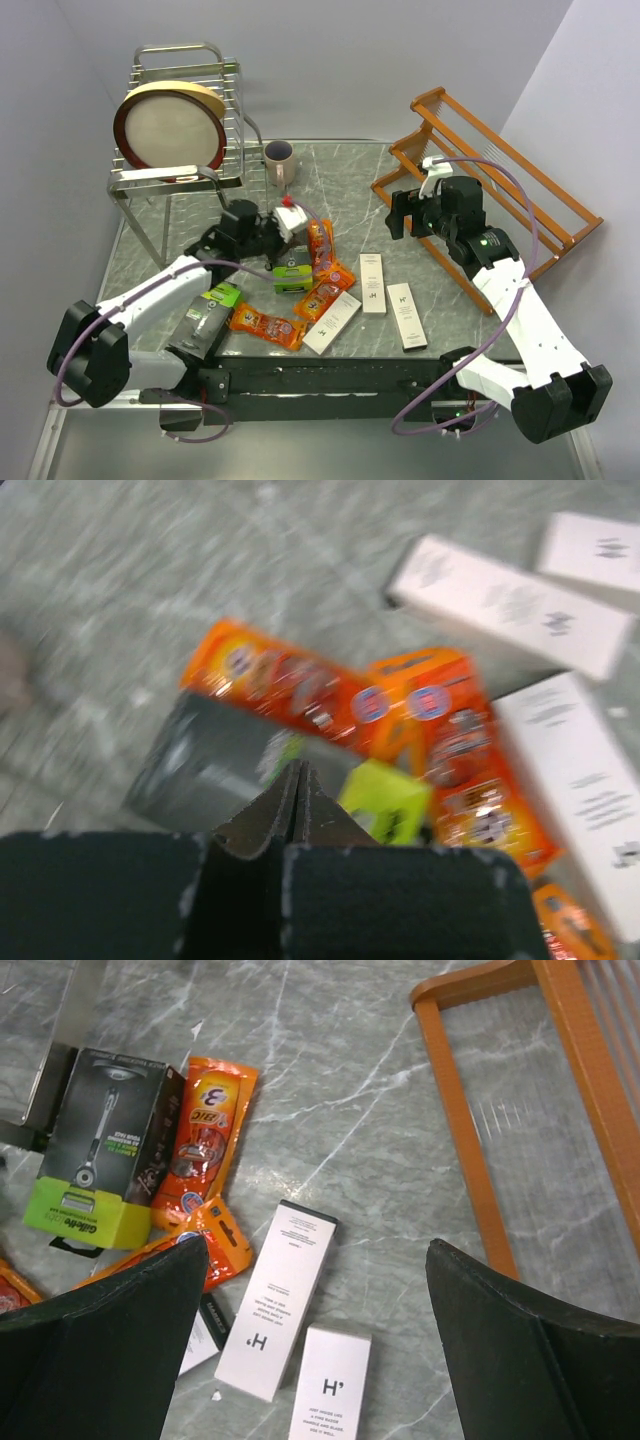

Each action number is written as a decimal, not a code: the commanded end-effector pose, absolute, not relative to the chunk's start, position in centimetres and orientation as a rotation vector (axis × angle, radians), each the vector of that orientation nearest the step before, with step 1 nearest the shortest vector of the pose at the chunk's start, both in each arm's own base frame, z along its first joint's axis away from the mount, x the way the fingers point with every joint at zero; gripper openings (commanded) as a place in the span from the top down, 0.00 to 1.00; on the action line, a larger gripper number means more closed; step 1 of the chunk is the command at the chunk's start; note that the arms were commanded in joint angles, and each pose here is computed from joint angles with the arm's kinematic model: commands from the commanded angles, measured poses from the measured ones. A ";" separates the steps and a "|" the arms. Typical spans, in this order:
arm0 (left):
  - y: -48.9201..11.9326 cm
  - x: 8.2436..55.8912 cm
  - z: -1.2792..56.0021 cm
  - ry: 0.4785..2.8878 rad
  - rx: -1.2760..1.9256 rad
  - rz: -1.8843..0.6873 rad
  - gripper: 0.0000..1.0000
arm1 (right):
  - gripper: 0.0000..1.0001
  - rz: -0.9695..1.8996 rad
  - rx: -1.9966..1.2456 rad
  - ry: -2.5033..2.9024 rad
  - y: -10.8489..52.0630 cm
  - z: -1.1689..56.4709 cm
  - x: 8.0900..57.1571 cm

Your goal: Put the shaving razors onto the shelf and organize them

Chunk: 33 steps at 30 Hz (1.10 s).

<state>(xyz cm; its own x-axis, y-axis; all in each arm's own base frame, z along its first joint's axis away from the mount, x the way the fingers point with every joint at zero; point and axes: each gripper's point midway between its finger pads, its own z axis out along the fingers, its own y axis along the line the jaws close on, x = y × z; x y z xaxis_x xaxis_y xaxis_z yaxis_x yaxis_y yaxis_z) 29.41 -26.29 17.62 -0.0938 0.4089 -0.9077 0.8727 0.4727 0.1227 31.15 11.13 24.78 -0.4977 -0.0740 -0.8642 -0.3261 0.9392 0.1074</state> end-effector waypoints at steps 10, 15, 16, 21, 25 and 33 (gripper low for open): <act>-15.1 32.9 17.1 1.836 0.878 -0.340 0.99 | 0.03 0.343 -0.247 2.073 10.1 24.2 32.2; -11.5 32.2 16.6 1.867 0.824 -0.245 0.99 | 0.03 0.381 -0.253 2.083 10.6 23.7 32.1; -11.0 32.2 16.6 1.877 0.801 -0.241 0.99 | 0.03 0.386 -0.258 2.086 10.8 23.7 32.1; -8.1 32.3 16.1 1.927 0.709 -0.165 0.99 | 0.03 0.391 -0.274 2.095 10.9 23.3 32.1; -6.8 32.8 16.4 1.934 0.669 -0.176 0.99 | 0.03 0.395 -0.280 2.094 11.0 23.5 32.4; -5.4 34.8 16.9 1.904 0.736 -0.127 0.99 | 0.03 0.375 -0.287 2.083 10.7 23.8 32.2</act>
